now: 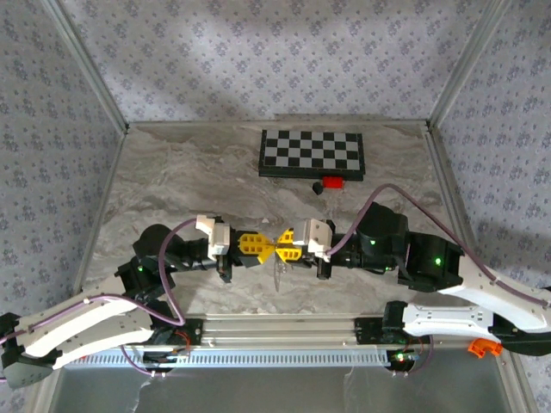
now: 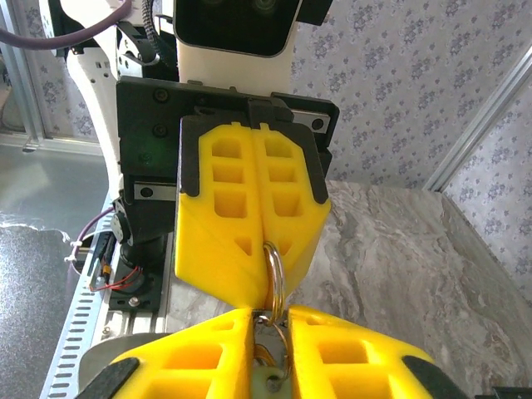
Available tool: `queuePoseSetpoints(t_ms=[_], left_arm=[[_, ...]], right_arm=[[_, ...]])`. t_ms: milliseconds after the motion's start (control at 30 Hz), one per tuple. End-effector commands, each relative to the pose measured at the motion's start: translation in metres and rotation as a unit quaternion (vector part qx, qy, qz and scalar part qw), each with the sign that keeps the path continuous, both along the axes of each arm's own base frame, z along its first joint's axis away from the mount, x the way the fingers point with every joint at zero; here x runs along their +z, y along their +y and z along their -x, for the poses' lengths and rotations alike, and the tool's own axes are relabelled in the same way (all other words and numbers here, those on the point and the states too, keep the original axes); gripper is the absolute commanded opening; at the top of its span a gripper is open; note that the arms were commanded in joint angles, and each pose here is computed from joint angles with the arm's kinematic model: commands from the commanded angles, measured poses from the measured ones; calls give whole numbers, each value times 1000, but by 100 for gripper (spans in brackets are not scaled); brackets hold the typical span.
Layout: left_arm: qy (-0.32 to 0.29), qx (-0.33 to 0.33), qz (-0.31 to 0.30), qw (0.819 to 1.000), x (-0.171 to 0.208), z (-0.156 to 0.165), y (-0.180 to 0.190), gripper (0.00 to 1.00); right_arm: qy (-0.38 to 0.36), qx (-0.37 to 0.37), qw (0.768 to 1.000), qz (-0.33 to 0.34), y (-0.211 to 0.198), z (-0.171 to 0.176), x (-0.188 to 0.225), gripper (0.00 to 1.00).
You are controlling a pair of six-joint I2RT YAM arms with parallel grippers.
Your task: Put the keys on the keyring
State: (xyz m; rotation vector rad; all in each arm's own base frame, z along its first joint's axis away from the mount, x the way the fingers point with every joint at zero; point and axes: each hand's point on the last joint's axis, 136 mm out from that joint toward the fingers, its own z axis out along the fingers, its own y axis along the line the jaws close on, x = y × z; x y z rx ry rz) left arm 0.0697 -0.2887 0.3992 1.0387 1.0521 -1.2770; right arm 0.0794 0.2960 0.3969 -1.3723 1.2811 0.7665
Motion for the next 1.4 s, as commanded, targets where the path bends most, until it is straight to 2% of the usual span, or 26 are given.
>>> queuePoseSetpoints(t_ms=[0, 467, 800, 1367], left_arm=[[-24, -13, 53, 998, 30, 10, 11, 0], [-22, -27, 56, 998, 31, 14, 11, 0], [-25, -37, 61, 997, 33, 18, 11, 0], [-28, -76, 60, 995, 38, 29, 9, 0]], right_arm=[[1, -3, 1000, -5, -5, 0, 1, 21], [1, 7, 1000, -11, -5, 4, 4, 15], [6, 5, 1000, 8, -1, 1, -5, 4], [12, 43, 999, 5, 7, 12, -5, 5]])
